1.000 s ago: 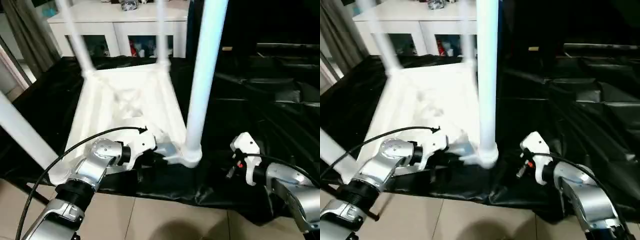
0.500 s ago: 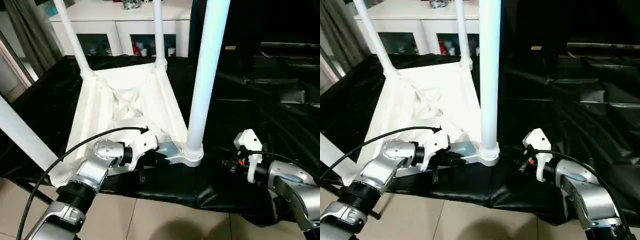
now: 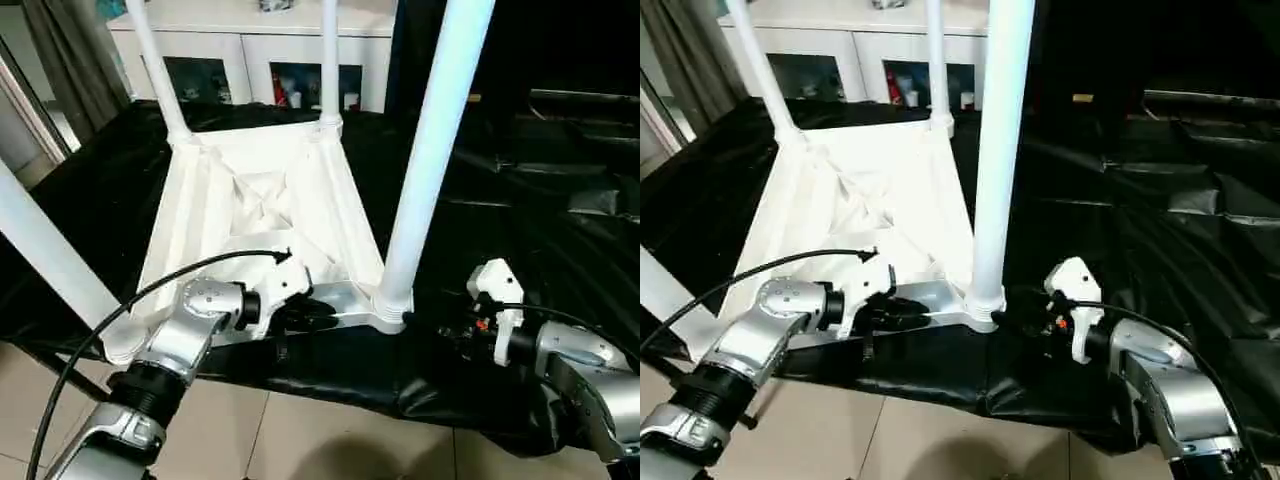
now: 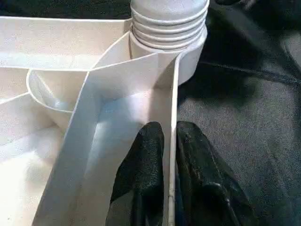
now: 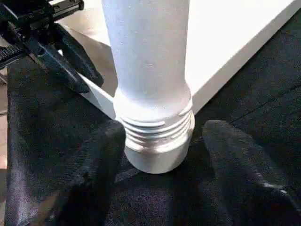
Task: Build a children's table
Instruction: Rotate leg to tighten
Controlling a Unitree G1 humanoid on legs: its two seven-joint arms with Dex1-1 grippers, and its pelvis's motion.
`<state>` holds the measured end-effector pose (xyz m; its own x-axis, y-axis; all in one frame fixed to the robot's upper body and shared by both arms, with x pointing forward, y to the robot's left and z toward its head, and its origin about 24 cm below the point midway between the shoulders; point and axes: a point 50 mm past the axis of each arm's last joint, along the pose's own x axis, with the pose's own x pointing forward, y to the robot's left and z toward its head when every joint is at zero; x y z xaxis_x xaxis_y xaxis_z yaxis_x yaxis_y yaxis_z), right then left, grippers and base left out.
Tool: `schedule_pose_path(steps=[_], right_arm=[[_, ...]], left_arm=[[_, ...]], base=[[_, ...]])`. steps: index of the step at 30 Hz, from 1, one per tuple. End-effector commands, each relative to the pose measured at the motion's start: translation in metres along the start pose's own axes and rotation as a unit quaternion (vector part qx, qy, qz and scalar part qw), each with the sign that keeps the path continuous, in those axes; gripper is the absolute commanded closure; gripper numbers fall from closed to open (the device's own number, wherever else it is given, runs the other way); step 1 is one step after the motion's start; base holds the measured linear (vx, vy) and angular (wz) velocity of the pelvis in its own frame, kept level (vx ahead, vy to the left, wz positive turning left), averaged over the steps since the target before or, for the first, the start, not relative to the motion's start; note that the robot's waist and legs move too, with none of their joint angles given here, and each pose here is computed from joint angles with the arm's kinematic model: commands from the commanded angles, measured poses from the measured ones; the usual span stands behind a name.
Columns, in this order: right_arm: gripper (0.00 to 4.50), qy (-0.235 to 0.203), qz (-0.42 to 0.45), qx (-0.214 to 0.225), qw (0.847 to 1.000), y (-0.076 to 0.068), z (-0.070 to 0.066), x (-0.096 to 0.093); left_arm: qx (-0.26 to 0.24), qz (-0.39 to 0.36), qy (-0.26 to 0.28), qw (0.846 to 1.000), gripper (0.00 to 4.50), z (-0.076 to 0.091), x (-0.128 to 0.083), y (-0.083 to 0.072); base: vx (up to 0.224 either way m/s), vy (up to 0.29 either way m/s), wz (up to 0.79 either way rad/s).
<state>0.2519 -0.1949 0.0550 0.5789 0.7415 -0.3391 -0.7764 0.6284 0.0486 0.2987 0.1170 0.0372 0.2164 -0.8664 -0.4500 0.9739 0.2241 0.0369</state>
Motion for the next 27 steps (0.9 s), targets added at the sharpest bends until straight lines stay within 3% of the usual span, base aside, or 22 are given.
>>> schedule_pose_path(steps=[1, 8, 15, 24, 27], right_arm=[[1.07, -0.002, 0.006, -0.018, 1.0, 0.003, 0.004, 0.001], [0.62, -0.008, 0.012, -0.02, 1.0, 0.004, 0.009, 0.004], [0.06, -0.012, -0.015, -0.037, 0.999, -0.001, 0.01, 0.01], [0.06, -0.006, -0.002, -0.028, 1.0, 0.001, 0.011, 0.025], [0.33, -0.004, -0.005, -0.033, 0.999, 0.0, 0.01, 0.027]], left_arm=[[-0.001, 0.002, 0.032, 0.999, 4.13, -0.009, -0.001, 0.0], [-0.002, 0.005, 0.036, 0.999, 4.5, -0.009, 0.005, 0.003], [-0.008, -0.009, 0.032, 0.999, 4.5, -0.01, 0.006, 0.001], [-0.01, -0.019, 0.031, 0.999, 4.5, -0.012, 0.009, 0.0], [-0.009, -0.018, 0.031, 0.999, 4.5, -0.013, 0.01, 0.0]], base=[[0.0, 0.0, 0.0], [0.0, 0.0, 0.0], [0.0, 0.0, 0.0], [0.0, 0.0, 0.0], [0.0, 0.0, 0.0]])
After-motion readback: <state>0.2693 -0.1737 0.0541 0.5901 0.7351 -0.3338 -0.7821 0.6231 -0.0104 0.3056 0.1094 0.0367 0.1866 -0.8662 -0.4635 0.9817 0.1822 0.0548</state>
